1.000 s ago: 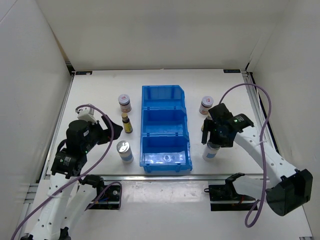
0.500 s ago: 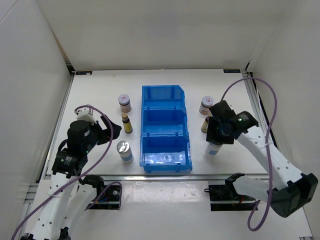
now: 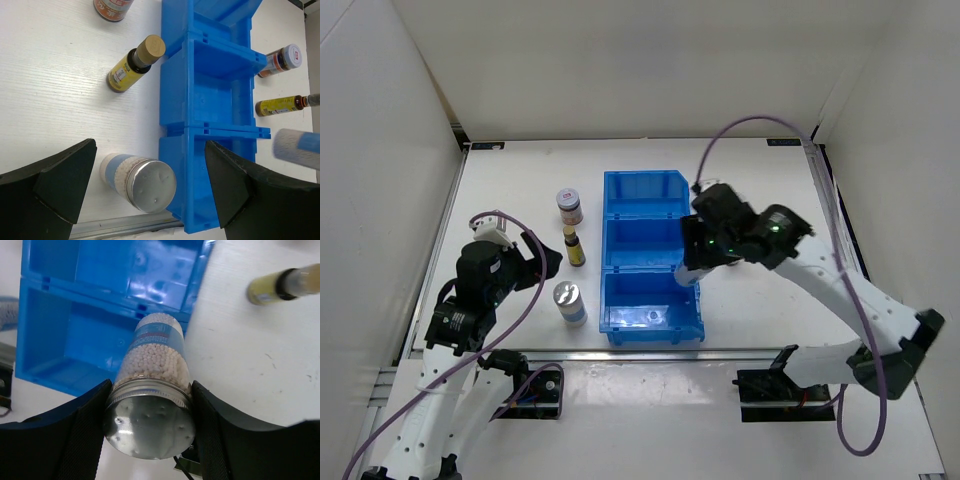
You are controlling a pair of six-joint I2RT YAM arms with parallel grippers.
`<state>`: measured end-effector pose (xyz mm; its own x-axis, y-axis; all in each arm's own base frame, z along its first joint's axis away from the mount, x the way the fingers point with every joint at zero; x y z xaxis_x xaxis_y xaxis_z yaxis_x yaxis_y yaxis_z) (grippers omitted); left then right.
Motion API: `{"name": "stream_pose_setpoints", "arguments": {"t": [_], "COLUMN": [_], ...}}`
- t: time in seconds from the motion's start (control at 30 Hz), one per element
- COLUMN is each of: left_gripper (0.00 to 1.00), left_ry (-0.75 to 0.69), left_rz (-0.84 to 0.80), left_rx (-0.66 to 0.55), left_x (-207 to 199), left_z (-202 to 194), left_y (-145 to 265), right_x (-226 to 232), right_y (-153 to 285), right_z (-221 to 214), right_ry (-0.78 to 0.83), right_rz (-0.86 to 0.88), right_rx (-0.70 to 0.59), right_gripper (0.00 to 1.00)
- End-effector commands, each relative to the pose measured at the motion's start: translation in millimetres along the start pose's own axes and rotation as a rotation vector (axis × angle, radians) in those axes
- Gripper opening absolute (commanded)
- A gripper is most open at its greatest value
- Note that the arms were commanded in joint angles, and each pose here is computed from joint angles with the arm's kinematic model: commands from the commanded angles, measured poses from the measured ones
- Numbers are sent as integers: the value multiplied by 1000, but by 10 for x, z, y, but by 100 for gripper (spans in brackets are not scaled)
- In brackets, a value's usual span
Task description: Organize the condiment bottles
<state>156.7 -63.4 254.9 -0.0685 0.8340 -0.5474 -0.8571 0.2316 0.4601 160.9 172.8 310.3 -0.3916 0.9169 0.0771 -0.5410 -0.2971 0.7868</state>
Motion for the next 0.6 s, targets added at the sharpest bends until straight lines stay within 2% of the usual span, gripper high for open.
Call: {"name": "stream_pose_setpoints", "arguments": {"t": [0.0,0.3,0.43,0.57], "left_gripper": [100,100,100,100], "left_ry": [5,43,38,38], "left_rz": [2,-25,6,0], "left_rx": [0,63,65,57], "left_x": [-2,-17,6,-12], "left_z": [-2,-119,-124,-100], "left_y": [3,-16,11,25], "right_x": [342,562,609,581], "right_y": [-167,-982,-1057,-920], "right_z": [65,-300,-329,-270], "right_ry": [65,153,153,139], "right_rz": [57,-60,-58,-45], "right_rx": [-41,142,148,100], "right_gripper": [1,1,0,0]}}
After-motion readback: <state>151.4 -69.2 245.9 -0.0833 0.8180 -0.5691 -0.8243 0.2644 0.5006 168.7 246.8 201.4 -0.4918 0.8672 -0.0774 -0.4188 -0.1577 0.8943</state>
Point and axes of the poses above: each gripper's point midway between its finger pads, its own y axis back along the fingers, its own x axis along the line the jaws close on, z = x × y, the point moved 7 cm from there along y, back along the fingers, and after that the axes turned 6 degrees about y, right-handed, at the moved point
